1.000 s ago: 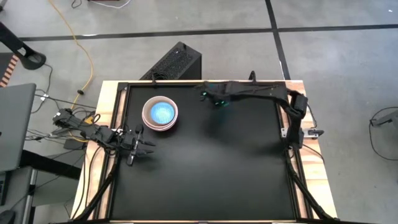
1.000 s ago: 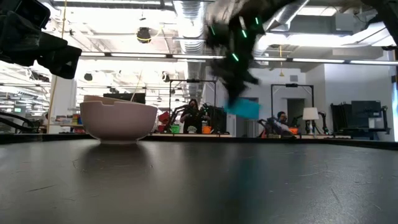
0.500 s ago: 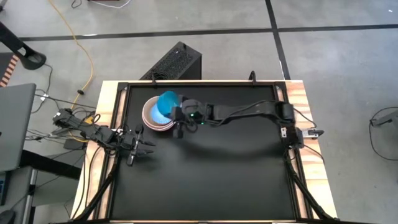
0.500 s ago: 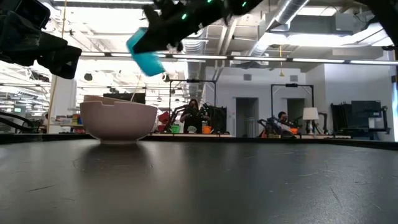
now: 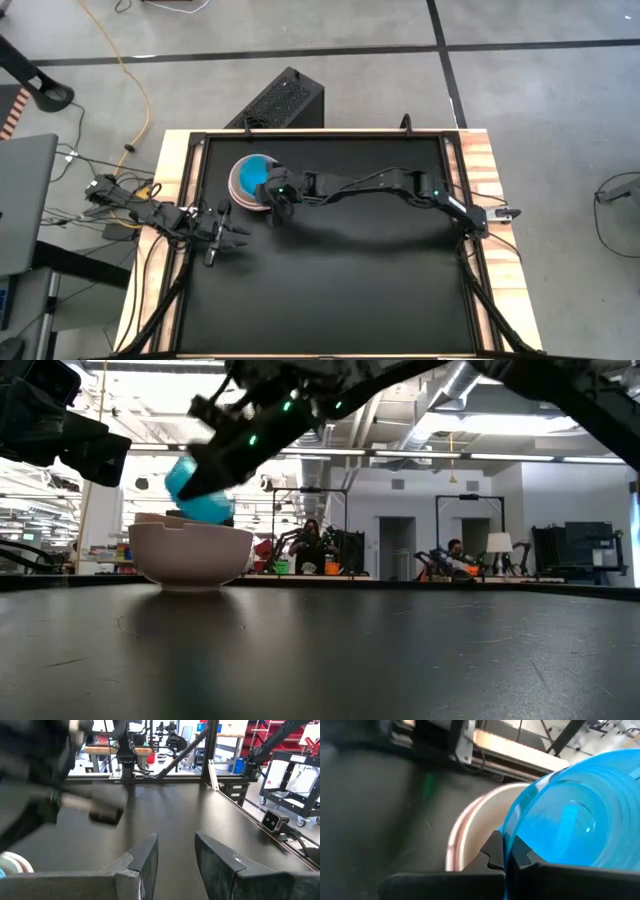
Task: Nest bowls inside each other
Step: Stack the blue bowl on top of the blue bowl
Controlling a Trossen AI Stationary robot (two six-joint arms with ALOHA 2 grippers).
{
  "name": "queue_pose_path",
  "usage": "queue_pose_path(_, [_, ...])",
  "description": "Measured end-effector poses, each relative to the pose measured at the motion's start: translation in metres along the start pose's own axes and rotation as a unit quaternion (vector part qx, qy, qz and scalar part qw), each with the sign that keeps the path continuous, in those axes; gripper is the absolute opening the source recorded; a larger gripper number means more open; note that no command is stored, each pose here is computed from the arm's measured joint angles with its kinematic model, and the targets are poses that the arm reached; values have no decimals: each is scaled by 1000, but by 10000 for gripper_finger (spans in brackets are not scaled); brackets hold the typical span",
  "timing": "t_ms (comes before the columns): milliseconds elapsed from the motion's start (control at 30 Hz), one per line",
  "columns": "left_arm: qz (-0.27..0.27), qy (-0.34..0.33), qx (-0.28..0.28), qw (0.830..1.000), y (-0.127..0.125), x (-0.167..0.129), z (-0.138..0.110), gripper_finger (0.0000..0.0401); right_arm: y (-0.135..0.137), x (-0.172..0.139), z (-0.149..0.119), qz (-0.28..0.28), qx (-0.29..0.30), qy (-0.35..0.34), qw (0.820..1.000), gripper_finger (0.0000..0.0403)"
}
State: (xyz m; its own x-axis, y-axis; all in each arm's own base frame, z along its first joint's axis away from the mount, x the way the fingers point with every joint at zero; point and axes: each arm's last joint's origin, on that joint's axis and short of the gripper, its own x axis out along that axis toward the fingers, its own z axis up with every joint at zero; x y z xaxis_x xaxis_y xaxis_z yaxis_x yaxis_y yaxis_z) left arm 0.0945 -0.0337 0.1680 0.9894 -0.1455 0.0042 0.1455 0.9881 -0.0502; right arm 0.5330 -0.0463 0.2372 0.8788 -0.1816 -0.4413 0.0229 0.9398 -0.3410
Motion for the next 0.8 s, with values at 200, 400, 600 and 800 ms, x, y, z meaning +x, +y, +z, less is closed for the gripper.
queue_pose_path(200, [0,0,0,1000,0,0,0,118,-4,1,-4,-2,-12,30,999,1])
queue_pose_path(400, [0,0,0,1000,0,0,0,118,-8,1,-11,2,3,57,998,12])
queue_pose_path(600, [0,0,0,1000,0,0,0,118,-11,1,-13,0,6,60,998,54])
queue_pose_path(800, [0,0,0,1000,0,0,0,118,-11,1,-16,3,6,72,997,81])
